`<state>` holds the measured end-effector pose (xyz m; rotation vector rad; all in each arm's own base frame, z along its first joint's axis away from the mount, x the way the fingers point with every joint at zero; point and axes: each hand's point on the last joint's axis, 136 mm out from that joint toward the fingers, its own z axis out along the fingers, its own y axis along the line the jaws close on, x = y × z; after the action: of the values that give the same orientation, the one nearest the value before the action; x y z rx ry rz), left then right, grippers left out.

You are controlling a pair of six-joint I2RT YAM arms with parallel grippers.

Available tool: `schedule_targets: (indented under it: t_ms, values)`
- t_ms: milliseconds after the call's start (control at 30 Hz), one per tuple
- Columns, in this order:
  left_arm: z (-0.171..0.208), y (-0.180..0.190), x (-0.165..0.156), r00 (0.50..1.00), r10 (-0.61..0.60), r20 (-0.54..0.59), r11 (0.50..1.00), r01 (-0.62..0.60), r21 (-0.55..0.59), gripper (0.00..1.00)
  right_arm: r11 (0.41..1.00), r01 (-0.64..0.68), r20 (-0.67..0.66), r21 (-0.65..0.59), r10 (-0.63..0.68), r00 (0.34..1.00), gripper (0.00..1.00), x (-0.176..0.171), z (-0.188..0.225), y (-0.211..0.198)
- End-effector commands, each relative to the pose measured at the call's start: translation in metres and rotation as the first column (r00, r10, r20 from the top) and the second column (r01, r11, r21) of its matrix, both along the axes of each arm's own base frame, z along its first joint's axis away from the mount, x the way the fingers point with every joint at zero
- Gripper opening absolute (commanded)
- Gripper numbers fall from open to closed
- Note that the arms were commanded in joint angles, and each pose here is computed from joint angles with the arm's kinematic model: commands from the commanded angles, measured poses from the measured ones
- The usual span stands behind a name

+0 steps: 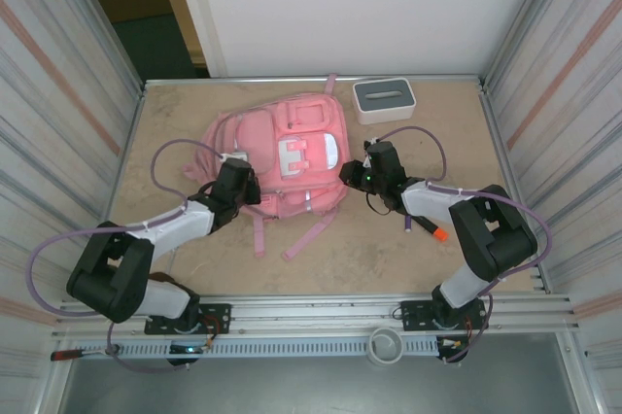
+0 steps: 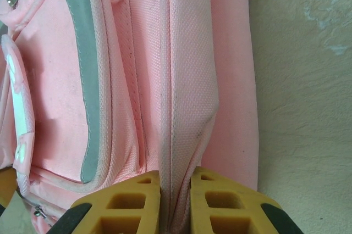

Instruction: Pack books, pencil case, and school supplies into a backpack

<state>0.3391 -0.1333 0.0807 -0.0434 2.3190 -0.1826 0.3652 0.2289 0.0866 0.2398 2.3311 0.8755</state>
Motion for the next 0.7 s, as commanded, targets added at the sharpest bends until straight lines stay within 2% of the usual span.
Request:
schedule_targets:
  t_ms: [0, 167, 333, 500, 667]
  values:
    - [0.001, -0.001, 0.004, 0.999, 0.017, 0.035, 1.0, -0.017, -0.009, 0.21, 1.0, -0.008, 0.015, -0.011, 0.008, 1.0, 0.02, 0.001, -0.001, -0.001]
    - [0.012, 0.002, 0.004, 0.998, 0.01, 0.056, 1.0, -0.011, 0.016, 0.13, 1.0, 0.001, 0.013, -0.03, -0.001, 1.0, 0.02, 0.001, -0.004, -0.005]
    - [0.024, 0.018, -0.002, 0.995, 0.042, 0.092, 0.998, -0.045, 0.032, 0.0, 0.996, 0.039, 0.029, -0.075, -0.036, 0.999, 0.01, 0.004, -0.001, -0.026]
    - [0.036, 0.031, -0.008, 0.993, 0.057, 0.106, 0.998, -0.06, 0.02, 0.0, 0.992, 0.032, 0.024, -0.121, -0.029, 0.999, 0.01, 0.015, 0.005, -0.042]
    - [0.043, 0.026, -0.014, 0.996, 0.01, 0.087, 1.0, -0.01, -0.002, 0.0, 0.989, -0.025, 0.013, -0.145, 0.027, 1.0, 0.01, 0.031, 0.013, -0.035]
